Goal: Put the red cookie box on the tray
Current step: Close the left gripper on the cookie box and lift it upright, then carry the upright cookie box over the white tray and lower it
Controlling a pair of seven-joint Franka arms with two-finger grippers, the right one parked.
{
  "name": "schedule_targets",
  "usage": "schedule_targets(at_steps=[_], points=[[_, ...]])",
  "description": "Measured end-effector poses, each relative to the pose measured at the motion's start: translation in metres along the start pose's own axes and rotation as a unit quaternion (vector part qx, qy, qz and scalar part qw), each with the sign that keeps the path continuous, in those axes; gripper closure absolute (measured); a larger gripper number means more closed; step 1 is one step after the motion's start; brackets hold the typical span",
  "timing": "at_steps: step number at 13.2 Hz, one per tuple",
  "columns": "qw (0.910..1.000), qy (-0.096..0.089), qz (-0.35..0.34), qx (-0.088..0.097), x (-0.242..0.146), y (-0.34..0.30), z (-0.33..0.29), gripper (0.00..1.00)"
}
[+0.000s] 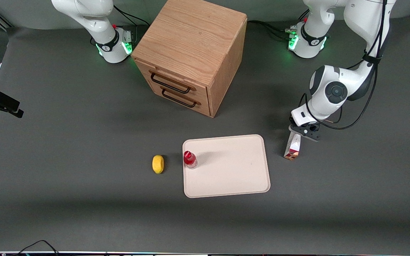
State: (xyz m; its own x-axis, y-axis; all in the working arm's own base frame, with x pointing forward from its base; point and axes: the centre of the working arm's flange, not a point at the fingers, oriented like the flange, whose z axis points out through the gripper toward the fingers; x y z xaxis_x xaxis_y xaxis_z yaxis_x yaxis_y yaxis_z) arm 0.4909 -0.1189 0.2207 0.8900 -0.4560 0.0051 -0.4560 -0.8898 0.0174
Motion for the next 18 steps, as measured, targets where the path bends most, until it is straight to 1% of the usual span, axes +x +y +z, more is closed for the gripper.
schedule_targets(at_steps=[1, 2, 4, 6, 8, 11, 13, 15, 16, 18], points=[[1.0000, 0.001, 0.004, 0.001, 0.005, -0.002, -0.005, 0.90], [1.0000, -0.006, 0.006, 0.000, 0.013, -0.004, -0.013, 0.91], [0.9996, -0.028, 0.008, -0.001, 0.034, -0.010, -0.044, 0.93], [0.9989, -0.046, 0.008, -0.001, 0.055, -0.015, -0.092, 0.93], [0.9986, -0.053, 0.009, 0.001, 0.069, -0.015, -0.141, 0.93], [0.9974, -0.071, 0.012, -0.002, 0.084, -0.003, -0.213, 0.93], [0.9970, -0.076, 0.011, -0.002, 0.089, 0.001, -0.248, 0.93], [0.9972, -0.074, 0.008, -0.006, 0.091, 0.002, -0.266, 0.93], [0.9973, -0.072, 0.003, -0.015, 0.092, 0.003, -0.269, 0.93], [0.9965, -0.069, -0.032, -0.035, 0.094, 0.011, -0.267, 0.93]])
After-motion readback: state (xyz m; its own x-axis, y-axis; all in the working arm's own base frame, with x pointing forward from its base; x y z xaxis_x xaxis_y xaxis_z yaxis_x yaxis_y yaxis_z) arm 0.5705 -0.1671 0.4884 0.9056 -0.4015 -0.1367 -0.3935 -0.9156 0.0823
